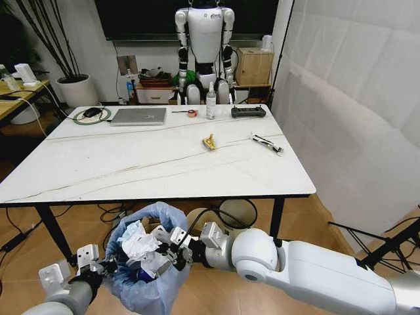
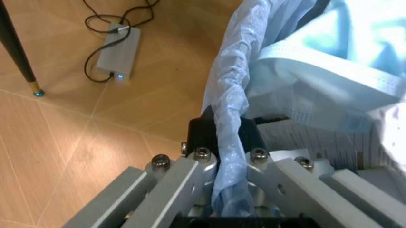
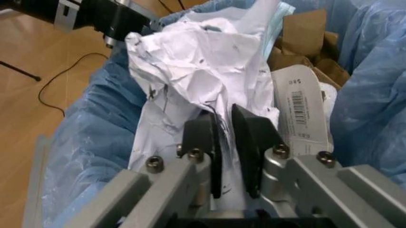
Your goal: Pick up the trash bin and place the trash from the table into it.
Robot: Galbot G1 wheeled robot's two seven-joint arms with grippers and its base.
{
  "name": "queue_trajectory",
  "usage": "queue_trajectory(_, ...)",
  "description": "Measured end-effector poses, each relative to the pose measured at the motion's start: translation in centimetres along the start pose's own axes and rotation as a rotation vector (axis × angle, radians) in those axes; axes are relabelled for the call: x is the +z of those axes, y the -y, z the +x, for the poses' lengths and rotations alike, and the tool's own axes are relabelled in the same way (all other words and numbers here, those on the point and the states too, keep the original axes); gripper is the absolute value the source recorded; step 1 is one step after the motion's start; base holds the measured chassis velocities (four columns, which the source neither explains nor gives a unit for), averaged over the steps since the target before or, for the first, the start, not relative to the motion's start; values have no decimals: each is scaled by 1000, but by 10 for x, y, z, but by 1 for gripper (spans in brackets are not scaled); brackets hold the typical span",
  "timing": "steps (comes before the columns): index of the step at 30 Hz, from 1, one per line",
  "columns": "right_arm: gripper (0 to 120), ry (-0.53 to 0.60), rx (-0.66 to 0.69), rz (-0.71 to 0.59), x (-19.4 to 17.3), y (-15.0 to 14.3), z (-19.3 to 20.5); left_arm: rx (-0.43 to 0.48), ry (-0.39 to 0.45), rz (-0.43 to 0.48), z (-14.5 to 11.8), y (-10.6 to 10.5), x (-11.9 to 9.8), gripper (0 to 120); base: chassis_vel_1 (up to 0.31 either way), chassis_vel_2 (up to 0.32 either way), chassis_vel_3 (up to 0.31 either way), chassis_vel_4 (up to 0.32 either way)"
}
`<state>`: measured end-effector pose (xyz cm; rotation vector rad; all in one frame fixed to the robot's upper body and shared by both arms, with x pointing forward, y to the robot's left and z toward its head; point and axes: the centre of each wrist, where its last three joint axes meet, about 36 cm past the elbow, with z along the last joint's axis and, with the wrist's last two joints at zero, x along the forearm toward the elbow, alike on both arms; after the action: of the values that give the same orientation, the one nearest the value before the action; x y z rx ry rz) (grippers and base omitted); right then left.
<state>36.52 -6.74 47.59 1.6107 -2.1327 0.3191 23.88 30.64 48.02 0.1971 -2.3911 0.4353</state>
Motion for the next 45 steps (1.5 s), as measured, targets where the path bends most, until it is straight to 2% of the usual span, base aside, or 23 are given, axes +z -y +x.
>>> queue_trajectory(1, 16, 2, 0, -3, 0, 0, -1, 0, 0, 0, 0, 0, 0, 0, 0, 0, 0, 0)
queue_trajectory(2, 25, 8, 1, -10, 0, 0, -1, 0, 0, 0, 0, 0, 0, 0, 0, 0, 0, 0)
queue_trajectory(5, 30, 20, 8, -22, -1, 2, -2, 1, 0, 1, 0, 0, 0, 0, 0, 0, 0, 0)
queue_trajectory(10, 52, 41, 3, -37, -7, 2, 3, 1, -2, 2, -2, 0, 0, 0, 0, 0, 0, 0)
queue_trajectory(11, 52, 41, 3, -37, -7, 2, 3, 1, -2, 2, -2, 0, 0, 0, 0, 0, 0, 0)
queue_trajectory(18, 81, 47, 20, -35, -7, 6, 8, 3, -1, 2, -4, 0, 0, 0, 0, 0, 0, 0)
queue_trajectory(19, 81, 47, 20, -35, -7, 6, 8, 3, -1, 2, -4, 0, 0, 0, 0, 0, 0, 0)
queue_trajectory(24, 99, 46, 26, -27, -6, 6, 14, 2, -1, 0, -4, -1, -1, 0, 0, 0, 0, 0)
queue_trajectory(36, 100, 68, 61, -29, -4, 9, 34, 4, -2, 5, -3, 0, -1, 0, 0, 0, 0, 0)
queue_trajectory(42, 100, 142, 151, -70, -19, 31, 43, -9, -14, 5, -1, -1, 5, 0, 0, 0, 0, 0)
queue_trajectory(45, 100, 186, 250, -119, -26, 55, 50, -10, -15, 2, 0, -1, 6, 0, 0, 0, 0, 0)
